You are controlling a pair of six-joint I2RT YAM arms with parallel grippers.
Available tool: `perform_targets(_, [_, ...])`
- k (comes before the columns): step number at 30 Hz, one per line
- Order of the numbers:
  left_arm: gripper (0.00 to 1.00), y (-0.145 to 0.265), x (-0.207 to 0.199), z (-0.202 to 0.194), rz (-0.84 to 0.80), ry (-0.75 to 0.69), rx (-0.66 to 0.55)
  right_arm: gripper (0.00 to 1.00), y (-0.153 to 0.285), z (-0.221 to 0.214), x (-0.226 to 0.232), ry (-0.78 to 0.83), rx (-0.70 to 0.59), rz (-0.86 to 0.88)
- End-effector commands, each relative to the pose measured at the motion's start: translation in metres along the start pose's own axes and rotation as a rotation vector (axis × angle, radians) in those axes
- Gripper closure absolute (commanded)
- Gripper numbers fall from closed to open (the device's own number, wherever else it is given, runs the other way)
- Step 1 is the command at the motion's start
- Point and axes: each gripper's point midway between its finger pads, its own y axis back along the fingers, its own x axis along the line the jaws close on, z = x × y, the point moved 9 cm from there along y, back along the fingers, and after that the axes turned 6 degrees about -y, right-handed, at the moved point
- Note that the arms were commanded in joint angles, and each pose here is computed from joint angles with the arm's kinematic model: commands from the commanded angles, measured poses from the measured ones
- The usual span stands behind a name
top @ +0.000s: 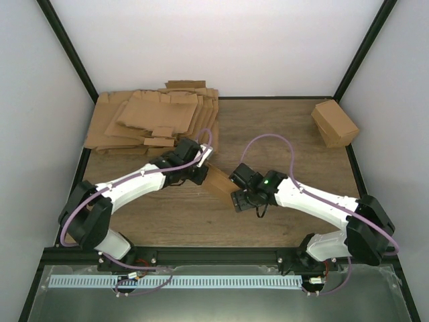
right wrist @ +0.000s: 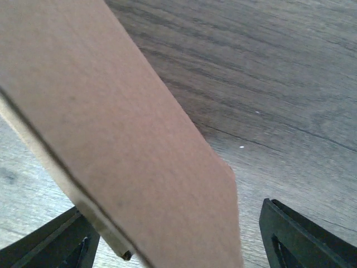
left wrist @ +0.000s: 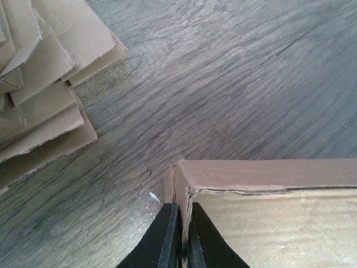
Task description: Fold the paper box
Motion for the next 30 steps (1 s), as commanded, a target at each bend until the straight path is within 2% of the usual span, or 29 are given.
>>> perform_targets(1, [0.93, -0.002, -0.002, 0.002, 0.017, -0.037, 0.008, 0.20, 0.010, 0.008, -0.007, -0.041, -0.048, -0.049])
perform_targets(6, [0.93, -0.002, -0.004, 0.001, 0.019, -0.035, 0.014, 0.16, 0.013, 0.010, -0.005, -0.039, -0.049, -0.024])
perform_targets(8, [0.93, -0.003, -0.005, 0.001, 0.021, -0.029, 0.014, 0.12, 0.019, 0.012, -0.001, -0.037, -0.053, 0.022])
perform_targets(11, [0.93, 0.000, -0.008, 0.002, 0.017, -0.009, 0.001, 0.10, 0.034, 0.015, 0.003, -0.052, -0.085, 0.095])
perform_targets(12, [0.90, 0.001, -0.009, 0.003, 0.015, -0.002, -0.006, 0.11, 0.038, 0.016, 0.004, -0.059, -0.093, 0.110])
perform_targets(16, [0.67, 0.007, -0.009, 0.010, 0.019, 0.027, -0.044, 0.18, 0.047, 0.018, 0.004, -0.095, -0.108, 0.124])
perform_targets(20, [0.57, 0.012, -0.009, 0.019, 0.026, 0.049, -0.067, 0.27, 0.049, 0.017, 0.001, -0.151, -0.101, 0.093])
perform_targets(24, [0.57, 0.016, -0.007, 0.023, 0.054, 0.057, -0.081, 0.41, 0.052, 0.017, -0.003, -0.186, -0.114, 0.078])
perform_targets(26, [0.62, 0.017, -0.006, 0.024, 0.068, 0.054, -0.080, 0.50, 0.054, 0.017, -0.003, -0.195, -0.115, 0.081])
perform_targets(30, [0.70, 0.016, -0.003, 0.024, 0.099, 0.052, -0.066, 0.51, 0.059, 0.018, -0.003, -0.225, -0.105, 0.077])
